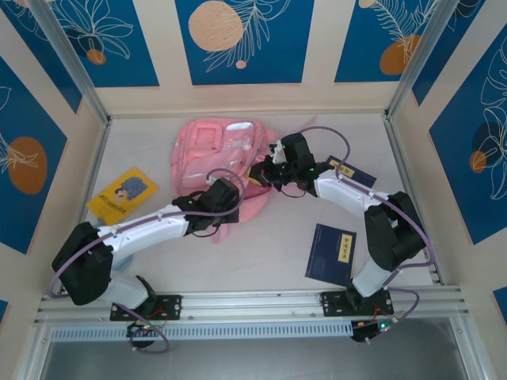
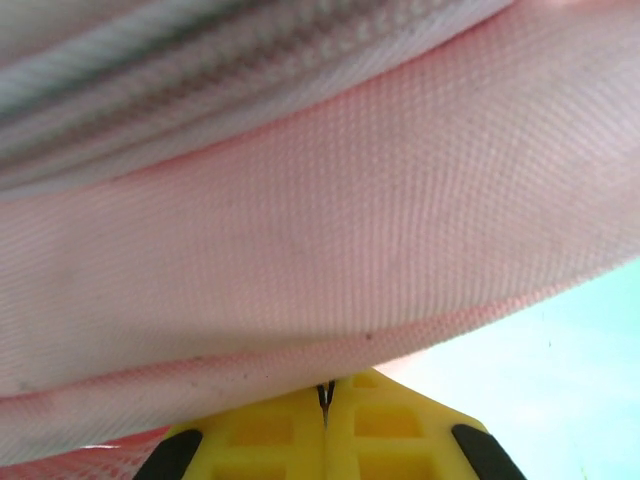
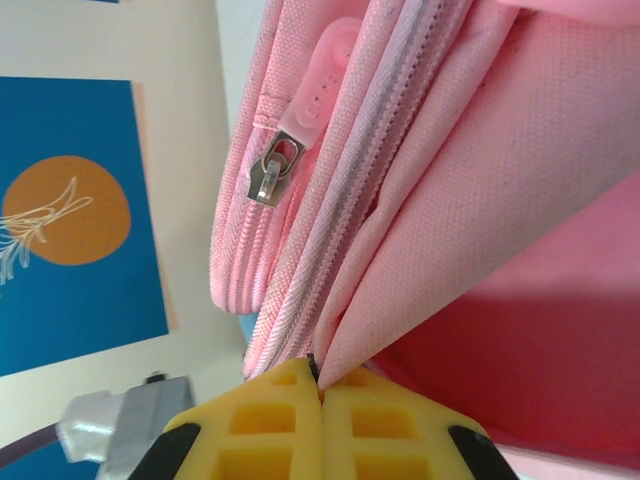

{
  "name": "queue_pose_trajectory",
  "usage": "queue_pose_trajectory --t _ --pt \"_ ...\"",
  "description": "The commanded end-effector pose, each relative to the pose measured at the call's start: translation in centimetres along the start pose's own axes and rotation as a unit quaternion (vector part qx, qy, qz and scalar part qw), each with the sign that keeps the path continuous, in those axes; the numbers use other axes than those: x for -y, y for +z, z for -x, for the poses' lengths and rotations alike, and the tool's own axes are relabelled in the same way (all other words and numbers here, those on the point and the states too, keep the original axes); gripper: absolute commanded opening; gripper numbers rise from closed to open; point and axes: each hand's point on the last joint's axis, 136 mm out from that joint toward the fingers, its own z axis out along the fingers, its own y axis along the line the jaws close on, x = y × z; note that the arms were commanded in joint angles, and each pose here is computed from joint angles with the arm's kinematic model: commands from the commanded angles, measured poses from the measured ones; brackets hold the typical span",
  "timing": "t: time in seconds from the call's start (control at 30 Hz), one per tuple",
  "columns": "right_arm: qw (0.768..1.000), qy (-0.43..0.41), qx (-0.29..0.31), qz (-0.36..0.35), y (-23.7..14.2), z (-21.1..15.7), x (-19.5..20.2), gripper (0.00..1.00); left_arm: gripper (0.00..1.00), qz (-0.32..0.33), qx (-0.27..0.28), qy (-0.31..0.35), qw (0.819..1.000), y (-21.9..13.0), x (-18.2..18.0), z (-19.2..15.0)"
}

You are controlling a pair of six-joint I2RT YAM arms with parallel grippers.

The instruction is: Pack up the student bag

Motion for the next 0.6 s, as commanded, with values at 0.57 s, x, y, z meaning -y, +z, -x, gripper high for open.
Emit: queue_pose_trajectory --t 0.57 --pt "0.991 0.017 0.096 -0.089 -6.6 4.0 8.1 0.0 0.0 0.105 -0.067 0.09 0.988 -2.5 -5.9 -1.3"
